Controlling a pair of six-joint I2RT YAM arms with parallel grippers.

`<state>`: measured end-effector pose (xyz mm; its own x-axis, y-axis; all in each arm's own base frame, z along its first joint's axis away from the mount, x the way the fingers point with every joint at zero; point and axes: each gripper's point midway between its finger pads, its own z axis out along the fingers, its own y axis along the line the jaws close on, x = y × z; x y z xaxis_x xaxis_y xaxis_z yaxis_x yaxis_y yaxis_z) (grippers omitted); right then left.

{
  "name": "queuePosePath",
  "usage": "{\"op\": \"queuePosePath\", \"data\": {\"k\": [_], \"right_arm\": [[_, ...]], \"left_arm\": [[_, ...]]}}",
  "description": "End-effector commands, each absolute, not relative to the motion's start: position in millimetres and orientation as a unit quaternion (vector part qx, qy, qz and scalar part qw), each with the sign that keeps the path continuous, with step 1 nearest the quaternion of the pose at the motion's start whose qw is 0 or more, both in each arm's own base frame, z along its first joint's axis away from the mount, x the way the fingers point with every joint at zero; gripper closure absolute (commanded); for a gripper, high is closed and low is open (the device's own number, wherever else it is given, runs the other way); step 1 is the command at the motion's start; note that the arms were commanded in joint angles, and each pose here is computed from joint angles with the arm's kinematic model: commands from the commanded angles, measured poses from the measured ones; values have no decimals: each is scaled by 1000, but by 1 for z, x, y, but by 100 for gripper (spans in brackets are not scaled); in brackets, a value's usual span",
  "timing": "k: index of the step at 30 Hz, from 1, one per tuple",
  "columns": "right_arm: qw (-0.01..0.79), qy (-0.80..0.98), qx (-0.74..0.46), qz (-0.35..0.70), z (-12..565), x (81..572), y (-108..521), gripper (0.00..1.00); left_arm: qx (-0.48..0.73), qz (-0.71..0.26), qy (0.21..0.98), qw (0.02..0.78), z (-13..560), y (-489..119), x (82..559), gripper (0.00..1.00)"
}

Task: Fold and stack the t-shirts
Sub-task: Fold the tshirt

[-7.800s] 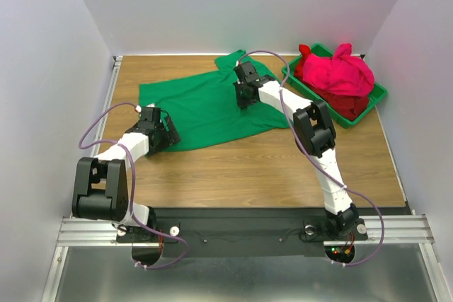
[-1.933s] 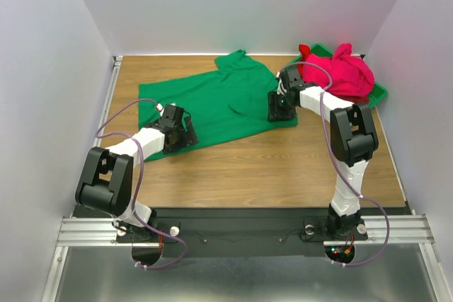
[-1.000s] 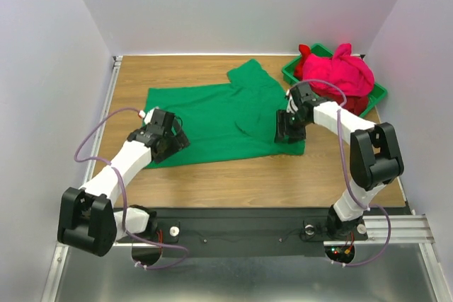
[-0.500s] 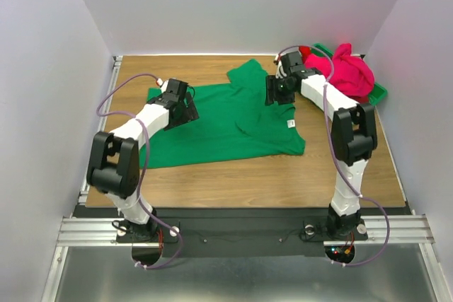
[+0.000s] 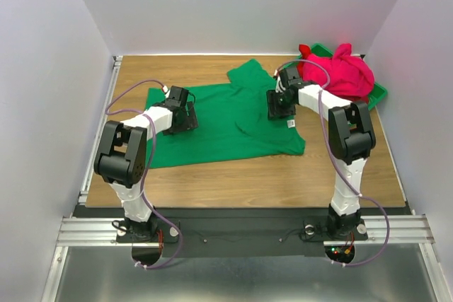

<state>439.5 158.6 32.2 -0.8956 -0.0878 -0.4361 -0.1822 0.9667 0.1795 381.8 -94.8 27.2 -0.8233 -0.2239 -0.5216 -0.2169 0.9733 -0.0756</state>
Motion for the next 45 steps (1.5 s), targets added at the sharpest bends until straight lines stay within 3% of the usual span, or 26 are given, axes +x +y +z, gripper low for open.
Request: {"op": "queuePosePath", "data": {"k": [1,22,31,45], "right_arm": [[199,974,-71,85,18,415,143,38],[122,987,-39,94,4,290,131,38],[111,987,-38,106,7,263,137,38],[117,985,-25,123,21,255,148,38]], "left_arm": [[-117,-17,954,274,31,-91,364,8],[-188,-63,950,240,26,-88,271,8],[-206,-68,949,227,22,-88,241,8],[-205,-63,946,242,52,-91,246,8]]}}
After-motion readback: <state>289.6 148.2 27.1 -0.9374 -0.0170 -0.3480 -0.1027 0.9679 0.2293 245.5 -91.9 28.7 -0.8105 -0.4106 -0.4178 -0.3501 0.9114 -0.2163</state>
